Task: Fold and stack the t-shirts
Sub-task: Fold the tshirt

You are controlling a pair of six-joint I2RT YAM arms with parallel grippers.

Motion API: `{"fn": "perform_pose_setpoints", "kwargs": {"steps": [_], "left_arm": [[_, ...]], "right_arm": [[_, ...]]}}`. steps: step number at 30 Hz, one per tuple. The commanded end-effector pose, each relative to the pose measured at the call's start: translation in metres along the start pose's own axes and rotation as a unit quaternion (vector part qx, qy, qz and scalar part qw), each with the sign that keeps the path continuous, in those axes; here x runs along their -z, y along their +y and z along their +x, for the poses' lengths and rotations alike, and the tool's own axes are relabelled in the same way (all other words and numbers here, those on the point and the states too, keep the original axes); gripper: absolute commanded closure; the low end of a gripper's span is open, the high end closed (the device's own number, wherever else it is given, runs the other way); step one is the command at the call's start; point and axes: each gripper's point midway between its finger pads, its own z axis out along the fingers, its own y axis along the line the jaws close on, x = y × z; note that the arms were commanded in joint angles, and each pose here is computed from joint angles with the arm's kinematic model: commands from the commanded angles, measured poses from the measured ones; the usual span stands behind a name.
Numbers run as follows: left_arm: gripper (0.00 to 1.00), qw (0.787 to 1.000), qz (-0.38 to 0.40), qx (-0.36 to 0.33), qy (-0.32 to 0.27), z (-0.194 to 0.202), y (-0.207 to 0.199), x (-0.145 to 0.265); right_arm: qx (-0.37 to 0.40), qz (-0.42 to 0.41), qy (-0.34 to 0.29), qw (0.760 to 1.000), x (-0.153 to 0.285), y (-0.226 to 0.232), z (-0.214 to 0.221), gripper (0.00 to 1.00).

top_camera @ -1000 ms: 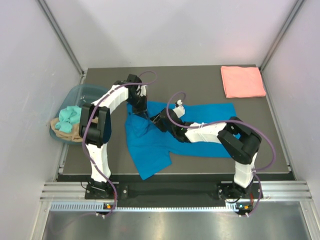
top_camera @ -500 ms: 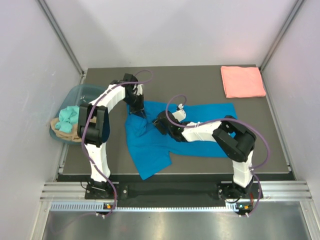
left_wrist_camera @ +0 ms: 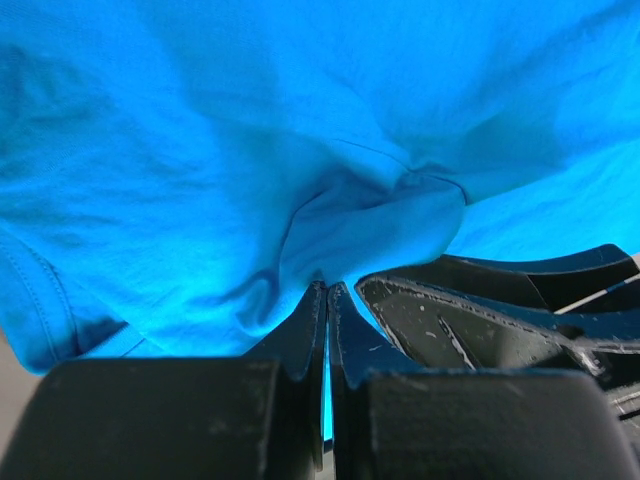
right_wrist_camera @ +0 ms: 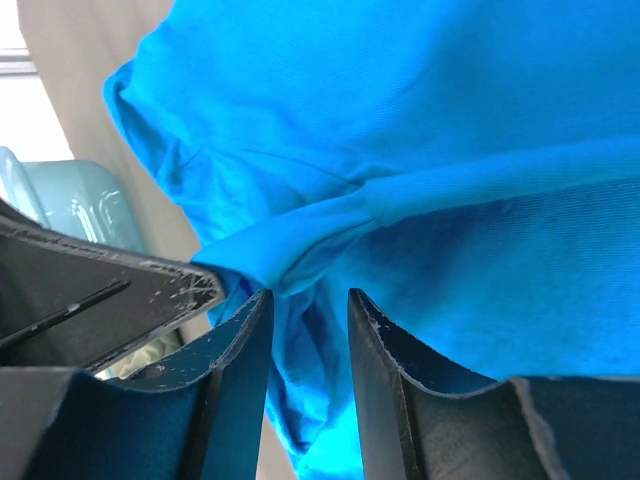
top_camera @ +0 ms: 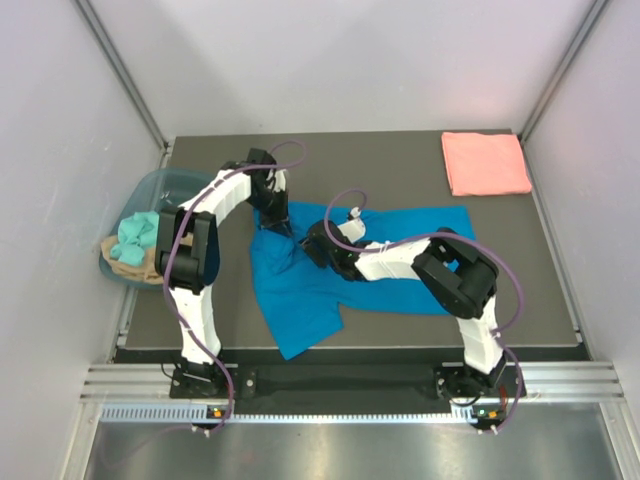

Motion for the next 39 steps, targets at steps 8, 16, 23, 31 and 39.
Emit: {"fn": "perform_pose_setpoints", "kwargs": {"steps": [8, 16, 23, 31, 39], "left_arm": [[0.98, 1.0, 0.011, 0.004, 0.001, 0.001, 0.0, -0.005], [0.98, 1.0, 0.015, 0.005, 0.002, 0.002, -0.001, -0.004], [0.82, 1.0, 0.002, -0.003, -0.012, 0.001, -0.001, 0.006], [0.6, 0.996, -0.078, 0.006, -0.041, 0.007, 0.025, 0.02], [0.6, 0.981, -0.174, 0.021, -0.086, 0.01, 0.058, 0.039]], "right_arm": [[-0.02, -0.038, -0.015, 0.999, -0.005, 0.027, 0.001, 0.64], [-0.026, -0.032, -0.017, 0.999, -0.014, 0.021, 0.001, 0.68], [-0.012, -0.045, -0.033, 0.998, -0.009, 0.031, -0.01, 0.93], [-0.003, -0.053, -0.036, 0.998, 0.006, 0.039, -0.018, 1.0], [0.008, -0.024, -0.018, 1.0, 0.041, 0.029, -0.026, 1.0]]}}
